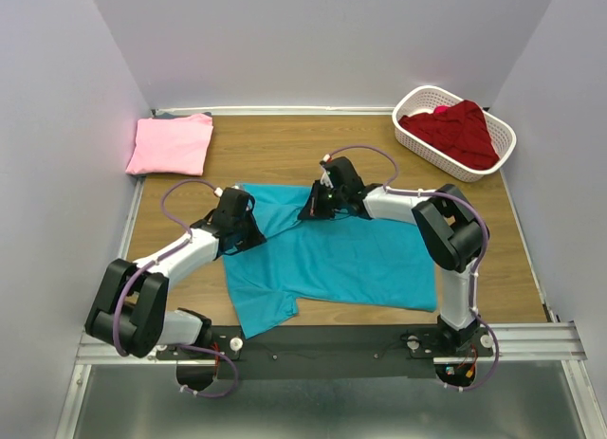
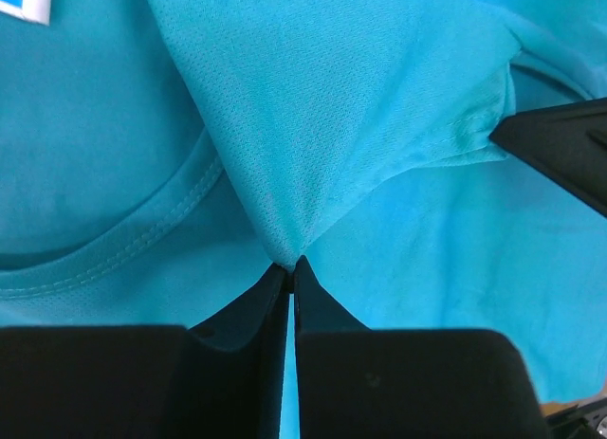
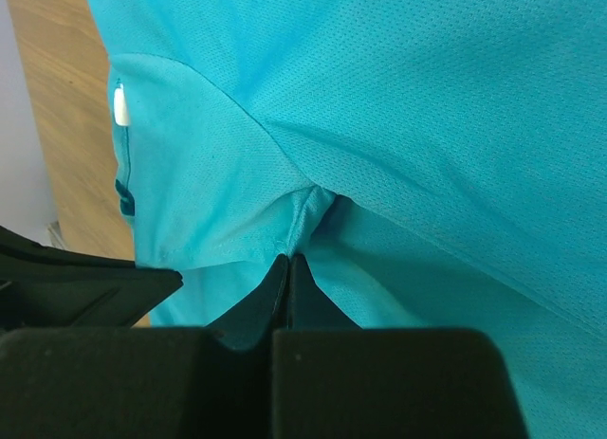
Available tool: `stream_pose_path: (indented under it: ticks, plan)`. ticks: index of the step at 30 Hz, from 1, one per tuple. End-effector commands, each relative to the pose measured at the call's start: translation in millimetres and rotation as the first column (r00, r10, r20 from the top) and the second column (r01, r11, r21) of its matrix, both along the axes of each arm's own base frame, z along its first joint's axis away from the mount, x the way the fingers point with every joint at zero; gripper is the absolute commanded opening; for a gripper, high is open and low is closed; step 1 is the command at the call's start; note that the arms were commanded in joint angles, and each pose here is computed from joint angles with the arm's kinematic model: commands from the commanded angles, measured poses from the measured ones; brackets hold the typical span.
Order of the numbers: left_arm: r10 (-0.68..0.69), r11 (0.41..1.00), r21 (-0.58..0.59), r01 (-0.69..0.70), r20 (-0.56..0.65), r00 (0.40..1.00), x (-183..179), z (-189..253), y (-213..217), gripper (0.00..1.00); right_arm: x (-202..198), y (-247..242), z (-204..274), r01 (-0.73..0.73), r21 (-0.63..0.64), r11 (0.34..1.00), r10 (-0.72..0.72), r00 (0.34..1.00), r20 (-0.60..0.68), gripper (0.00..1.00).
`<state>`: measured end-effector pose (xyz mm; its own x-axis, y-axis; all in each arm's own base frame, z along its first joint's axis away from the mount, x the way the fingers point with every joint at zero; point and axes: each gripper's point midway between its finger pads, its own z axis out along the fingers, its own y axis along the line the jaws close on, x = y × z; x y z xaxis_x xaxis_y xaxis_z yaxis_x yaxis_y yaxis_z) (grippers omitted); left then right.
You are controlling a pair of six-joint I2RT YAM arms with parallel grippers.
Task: Fold and stack the t-shirts
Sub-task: Fold the tshirt
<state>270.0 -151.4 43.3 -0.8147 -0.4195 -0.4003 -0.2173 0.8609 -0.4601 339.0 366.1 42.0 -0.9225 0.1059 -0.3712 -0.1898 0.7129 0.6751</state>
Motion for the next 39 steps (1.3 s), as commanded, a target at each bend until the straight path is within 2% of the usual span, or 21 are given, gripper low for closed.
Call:
stream_pose_path:
  ticks: [1, 17, 23, 26, 27, 28, 29, 30, 34, 36, 39]
  plan:
    - [-0.018, 1.000, -0.019, 0.017, -0.066, 0.998, -10.6, -8.4, -2.1, 0.13, -3.1, -4.9, -5.7, -0.029, -0.042, 0.999, 0.028, 0.999, -0.023, 0.01]
    - [0.023, 0.999, 0.037, -0.020, -0.083, 0.996, -1.8, -19.8, 20.8, 0.13, -10.4, -12.8, -15.7, -0.077, -0.094, 0.993, 0.073, 0.996, -0.043, 0.02]
    - [-0.002, 1.000, 0.002, 0.003, -0.083, 0.997, -4.0, -15.0, 14.7, 0.20, -12.0, -14.7, -21.7, -0.084, -0.110, 0.990, 0.079, 0.995, -0.054, 0.05]
    - [-0.017, 0.999, -0.037, 0.015, -0.072, 0.997, -8.6, -6.9, 9.5, 0.29, -13.7, -15.6, -21.9, -0.095, -0.116, 0.989, 0.090, 0.995, -0.048, 0.12]
    - [-0.010, 0.999, -0.050, 0.007, -0.061, 0.998, -11.0, -0.6, 9.4, 0.37, -13.6, -16.0, -17.2, -0.099, -0.112, 0.989, 0.095, 0.995, -0.039, 0.15]
    - [0.002, 0.999, -0.052, -0.004, -0.053, 0.999, -11.1, 3.8, 10.4, 0.42, -13.2, -16.0, -13.4, -0.107, -0.110, 0.988, 0.105, 0.994, -0.026, 0.21]
    - [0.025, 0.998, -0.048, -0.027, -0.039, 0.999, -9.7, 9.5, 13.8, 0.46, -12.6, -15.9, -8.3, -0.112, -0.108, 0.988, 0.112, 0.994, -0.011, 0.25]
    - [0.086, 0.996, -0.033, -0.086, -0.010, 0.996, -7.8, 20.0, 23.4, 0.52, -11.3, -16.6, 2.8, -0.109, -0.104, 0.989, 0.111, 0.994, 0.016, 0.33]
    - [0.227, 0.974, -0.040, -0.223, 0.153, 0.962, 18.5, 59.9, 60.8, 0.72, -4.5, -33.9, 26.9, -0.085, -0.100, 0.991, 0.093, 0.992, 0.083, 0.49]
    - [0.269, 0.963, -0.039, -0.267, 0.206, 0.941, 34.1, 72.8, 80.4, 0.81, 3.1, -50.9, 33.5, -0.049, -0.105, 0.993, 0.060, 0.993, 0.105, 0.50]
    - [0.241, 0.968, 0.006, -0.250, 0.242, 0.940, 62.3, 72.0, 88.8, 0.81, 29.0, -105.7, 37.8, 0.080, -0.121, 0.989, -0.064, 0.990, 0.126, 0.50]
